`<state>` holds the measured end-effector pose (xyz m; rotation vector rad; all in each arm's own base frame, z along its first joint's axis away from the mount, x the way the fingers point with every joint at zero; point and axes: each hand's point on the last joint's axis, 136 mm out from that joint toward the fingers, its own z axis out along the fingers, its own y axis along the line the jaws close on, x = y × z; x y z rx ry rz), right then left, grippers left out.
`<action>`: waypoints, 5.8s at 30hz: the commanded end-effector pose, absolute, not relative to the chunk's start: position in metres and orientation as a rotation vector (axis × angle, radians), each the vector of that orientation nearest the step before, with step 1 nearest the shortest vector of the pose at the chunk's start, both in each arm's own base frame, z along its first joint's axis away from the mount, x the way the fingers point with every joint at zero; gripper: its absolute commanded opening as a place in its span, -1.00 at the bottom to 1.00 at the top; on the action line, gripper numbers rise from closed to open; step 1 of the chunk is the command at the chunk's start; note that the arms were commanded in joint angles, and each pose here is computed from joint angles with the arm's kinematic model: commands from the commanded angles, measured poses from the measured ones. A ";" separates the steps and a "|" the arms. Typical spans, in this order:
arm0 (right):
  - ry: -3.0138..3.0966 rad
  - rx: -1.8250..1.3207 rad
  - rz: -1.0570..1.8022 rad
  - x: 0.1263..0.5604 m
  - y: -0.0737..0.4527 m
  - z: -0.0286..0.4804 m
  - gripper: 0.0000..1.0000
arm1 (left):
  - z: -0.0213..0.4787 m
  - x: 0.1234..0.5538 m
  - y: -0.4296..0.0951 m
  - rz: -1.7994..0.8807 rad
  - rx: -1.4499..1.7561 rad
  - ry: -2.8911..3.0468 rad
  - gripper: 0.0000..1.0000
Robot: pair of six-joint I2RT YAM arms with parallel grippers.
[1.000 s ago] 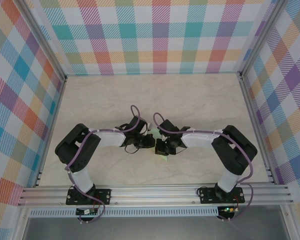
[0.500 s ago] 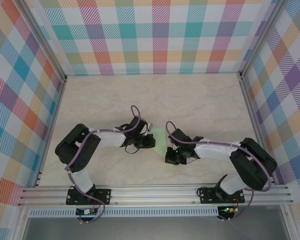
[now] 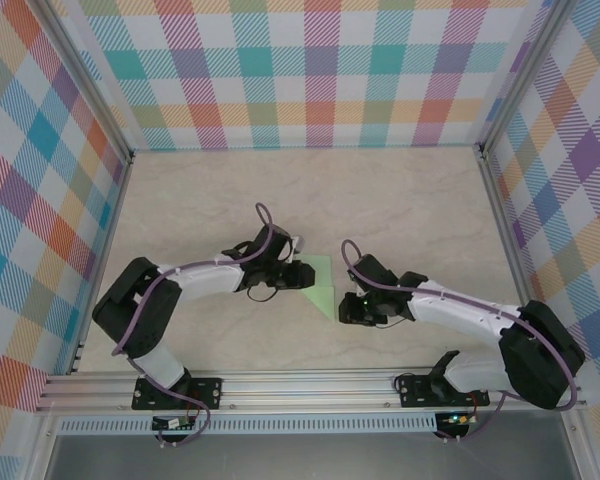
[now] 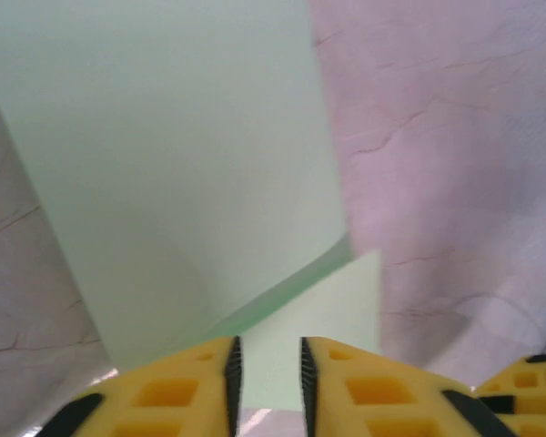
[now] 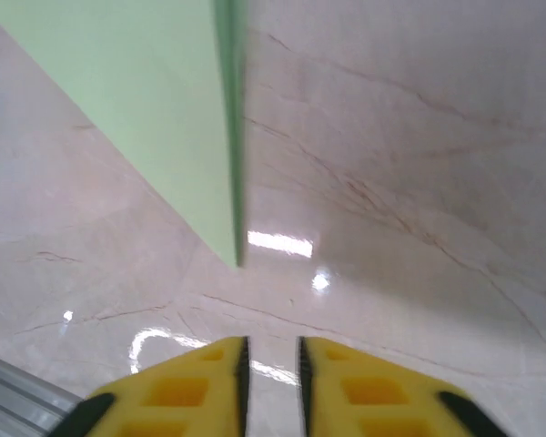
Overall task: Fold a paper plane with a square sheet of paper (fold left side to right side)
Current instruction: Third fold the triangle at the center of the table, then fourth fold the wing at the center of the table.
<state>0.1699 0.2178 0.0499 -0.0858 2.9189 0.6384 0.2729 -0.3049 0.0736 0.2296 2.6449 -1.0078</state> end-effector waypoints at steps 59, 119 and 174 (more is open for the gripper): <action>2.571 -0.613 0.295 0.211 0.275 0.042 -0.03 | 0.087 0.296 -0.316 -1.280 -0.210 2.662 -0.24; 2.822 -0.399 0.732 0.195 0.259 0.008 -0.71 | 0.052 0.271 -0.328 -1.202 -0.109 2.788 -0.33; 2.701 -0.273 1.190 0.221 0.269 0.038 -0.25 | 0.034 0.271 -0.321 -1.111 -0.120 2.831 -0.21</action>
